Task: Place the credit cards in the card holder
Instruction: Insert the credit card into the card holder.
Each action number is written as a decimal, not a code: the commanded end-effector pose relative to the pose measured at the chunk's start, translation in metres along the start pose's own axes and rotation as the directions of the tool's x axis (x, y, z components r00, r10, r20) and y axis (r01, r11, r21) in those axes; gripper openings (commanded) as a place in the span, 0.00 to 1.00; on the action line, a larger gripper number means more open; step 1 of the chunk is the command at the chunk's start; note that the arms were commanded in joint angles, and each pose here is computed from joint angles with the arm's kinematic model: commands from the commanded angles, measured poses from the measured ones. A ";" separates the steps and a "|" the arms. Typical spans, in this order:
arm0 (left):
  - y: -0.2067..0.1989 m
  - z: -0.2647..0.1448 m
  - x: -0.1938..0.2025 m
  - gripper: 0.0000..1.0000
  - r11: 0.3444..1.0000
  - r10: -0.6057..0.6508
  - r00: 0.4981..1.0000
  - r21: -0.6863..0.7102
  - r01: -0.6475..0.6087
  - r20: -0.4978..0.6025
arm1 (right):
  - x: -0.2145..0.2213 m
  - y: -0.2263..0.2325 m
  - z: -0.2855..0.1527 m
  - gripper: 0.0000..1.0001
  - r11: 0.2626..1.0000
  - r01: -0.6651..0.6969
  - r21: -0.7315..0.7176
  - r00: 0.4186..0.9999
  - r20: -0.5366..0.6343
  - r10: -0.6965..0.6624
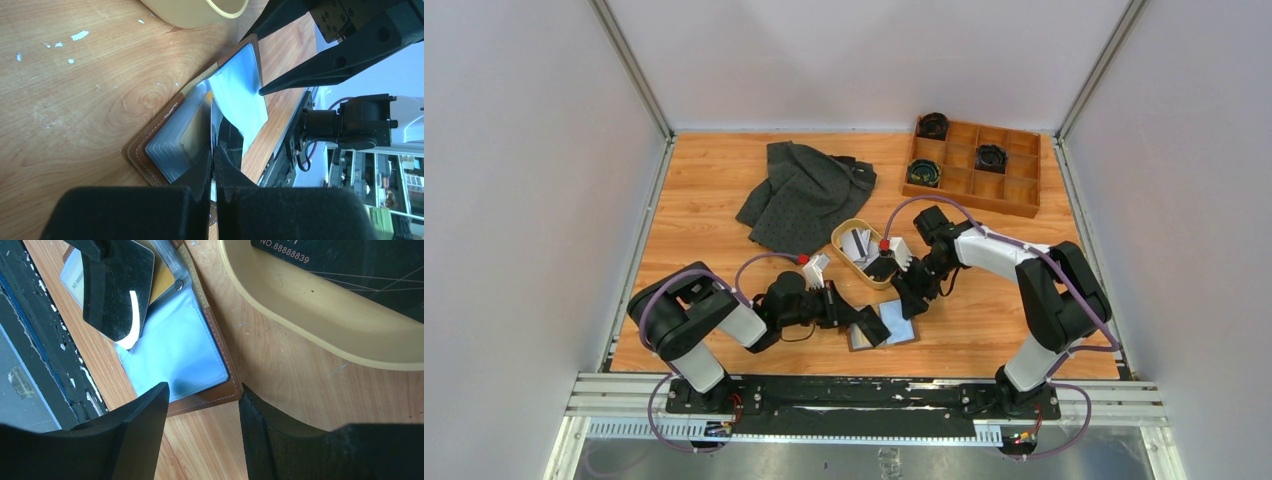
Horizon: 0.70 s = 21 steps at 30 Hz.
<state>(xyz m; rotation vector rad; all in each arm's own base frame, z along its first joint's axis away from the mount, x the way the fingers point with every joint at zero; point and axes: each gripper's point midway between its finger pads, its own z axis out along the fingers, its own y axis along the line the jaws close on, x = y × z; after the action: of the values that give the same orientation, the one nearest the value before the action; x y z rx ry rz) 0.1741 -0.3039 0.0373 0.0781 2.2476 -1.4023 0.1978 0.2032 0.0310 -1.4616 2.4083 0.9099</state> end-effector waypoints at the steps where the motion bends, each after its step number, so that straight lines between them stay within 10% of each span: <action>1: 0.010 0.004 0.011 0.00 0.999 -0.004 0.999 -0.035 0.003 -0.046 | -0.001 0.004 0.001 0.57 1.000 0.011 -0.010 1.000 -0.027 -0.011; 21: 0.020 0.013 0.025 0.00 0.991 -0.085 0.984 -0.111 0.069 -0.154 | -0.002 0.005 0.000 0.57 1.000 0.016 -0.011 1.000 -0.025 -0.016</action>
<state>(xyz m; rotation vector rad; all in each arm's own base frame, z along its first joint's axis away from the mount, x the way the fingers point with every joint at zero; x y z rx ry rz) 0.1758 -0.3189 0.0332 0.0905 2.3237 -1.4273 0.1974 0.2030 0.0310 -1.4623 2.4100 0.9095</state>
